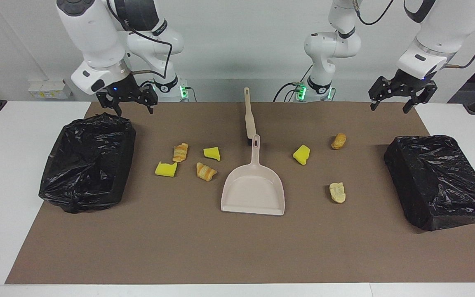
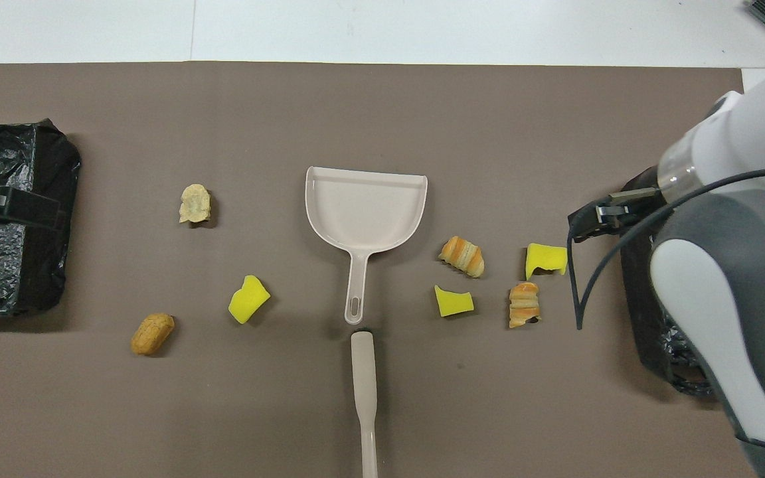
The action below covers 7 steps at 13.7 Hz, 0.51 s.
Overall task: Sweep and dump trash in bin
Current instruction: 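Grasp the beige dustpan handle with the right gripper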
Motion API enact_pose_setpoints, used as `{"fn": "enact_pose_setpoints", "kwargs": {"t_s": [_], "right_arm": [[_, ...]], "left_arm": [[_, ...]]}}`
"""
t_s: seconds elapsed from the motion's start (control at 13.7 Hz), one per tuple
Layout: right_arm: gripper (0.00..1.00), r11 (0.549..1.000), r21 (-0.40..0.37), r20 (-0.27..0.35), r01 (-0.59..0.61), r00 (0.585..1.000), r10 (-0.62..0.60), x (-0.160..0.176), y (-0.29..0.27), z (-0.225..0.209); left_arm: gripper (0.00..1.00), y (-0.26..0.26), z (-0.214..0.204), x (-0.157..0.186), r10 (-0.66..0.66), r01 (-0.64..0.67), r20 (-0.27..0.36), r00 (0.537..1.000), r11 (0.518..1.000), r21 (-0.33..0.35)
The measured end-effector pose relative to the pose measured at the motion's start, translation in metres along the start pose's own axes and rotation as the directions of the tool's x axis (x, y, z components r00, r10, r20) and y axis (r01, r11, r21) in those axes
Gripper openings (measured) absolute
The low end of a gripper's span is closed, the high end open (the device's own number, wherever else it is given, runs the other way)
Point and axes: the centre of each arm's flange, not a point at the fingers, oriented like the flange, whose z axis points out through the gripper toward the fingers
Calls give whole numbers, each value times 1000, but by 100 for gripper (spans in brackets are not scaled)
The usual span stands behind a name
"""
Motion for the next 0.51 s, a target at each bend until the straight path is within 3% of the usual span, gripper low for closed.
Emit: {"fn": "enact_pose_setpoints", "kwargs": {"t_s": [0.51], "right_arm": [[100, 983, 24, -58, -182, 981, 183, 26, -148, 68]], "left_arm": [[100, 0, 0, 0, 0, 0, 0, 1000, 1000, 0]]}}
